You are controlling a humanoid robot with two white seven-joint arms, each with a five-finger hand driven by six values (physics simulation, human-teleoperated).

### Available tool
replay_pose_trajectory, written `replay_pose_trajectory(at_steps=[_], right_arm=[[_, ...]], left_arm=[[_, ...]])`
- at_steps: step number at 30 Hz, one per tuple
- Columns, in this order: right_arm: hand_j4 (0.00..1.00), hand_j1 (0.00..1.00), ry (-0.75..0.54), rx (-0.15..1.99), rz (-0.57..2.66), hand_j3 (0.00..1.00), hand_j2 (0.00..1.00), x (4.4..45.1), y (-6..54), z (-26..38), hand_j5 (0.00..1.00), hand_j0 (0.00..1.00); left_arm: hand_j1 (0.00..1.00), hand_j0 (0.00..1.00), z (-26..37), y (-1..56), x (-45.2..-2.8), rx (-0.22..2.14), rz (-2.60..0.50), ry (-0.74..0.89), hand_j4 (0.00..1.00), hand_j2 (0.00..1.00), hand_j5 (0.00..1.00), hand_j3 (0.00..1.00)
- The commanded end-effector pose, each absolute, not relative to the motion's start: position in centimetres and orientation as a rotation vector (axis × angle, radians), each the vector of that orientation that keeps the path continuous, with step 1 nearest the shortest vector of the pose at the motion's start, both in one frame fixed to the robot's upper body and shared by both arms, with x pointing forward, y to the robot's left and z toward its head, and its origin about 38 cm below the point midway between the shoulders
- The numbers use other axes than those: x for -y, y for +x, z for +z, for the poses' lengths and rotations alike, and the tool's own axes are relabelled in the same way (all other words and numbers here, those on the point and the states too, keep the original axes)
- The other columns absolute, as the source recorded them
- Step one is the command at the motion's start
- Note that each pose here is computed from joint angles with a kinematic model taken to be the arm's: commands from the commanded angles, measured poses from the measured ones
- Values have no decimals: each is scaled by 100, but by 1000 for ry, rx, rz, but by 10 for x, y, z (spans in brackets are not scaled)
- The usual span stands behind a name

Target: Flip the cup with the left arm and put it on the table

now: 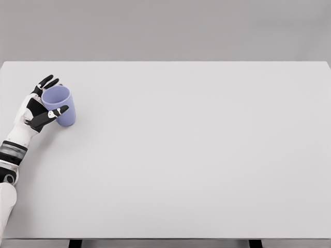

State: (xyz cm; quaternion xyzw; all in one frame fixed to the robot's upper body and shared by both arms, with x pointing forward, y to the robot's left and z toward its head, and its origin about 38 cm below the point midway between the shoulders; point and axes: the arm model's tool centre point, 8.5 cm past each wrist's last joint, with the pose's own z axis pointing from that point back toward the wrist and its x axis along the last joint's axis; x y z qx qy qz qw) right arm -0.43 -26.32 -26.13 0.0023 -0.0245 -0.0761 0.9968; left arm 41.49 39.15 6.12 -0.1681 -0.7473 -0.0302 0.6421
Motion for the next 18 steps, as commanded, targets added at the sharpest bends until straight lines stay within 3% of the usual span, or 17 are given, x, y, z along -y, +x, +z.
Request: replay_pose_trajectory(at_steps=[1, 18], right_arm=[[100, 100, 5, 48, -153, 100, 100, 263, -4, -261, 100, 100], [100, 100, 5, 49, -152, 100, 100, 263, -4, -261, 100, 100]], left_arm=[[99, 99, 61, 414, -392, 1706, -65, -385, 99, 99, 99, 99], [100, 100, 68, 413, -388, 1726, -87, -392, 100, 100, 100, 100]])
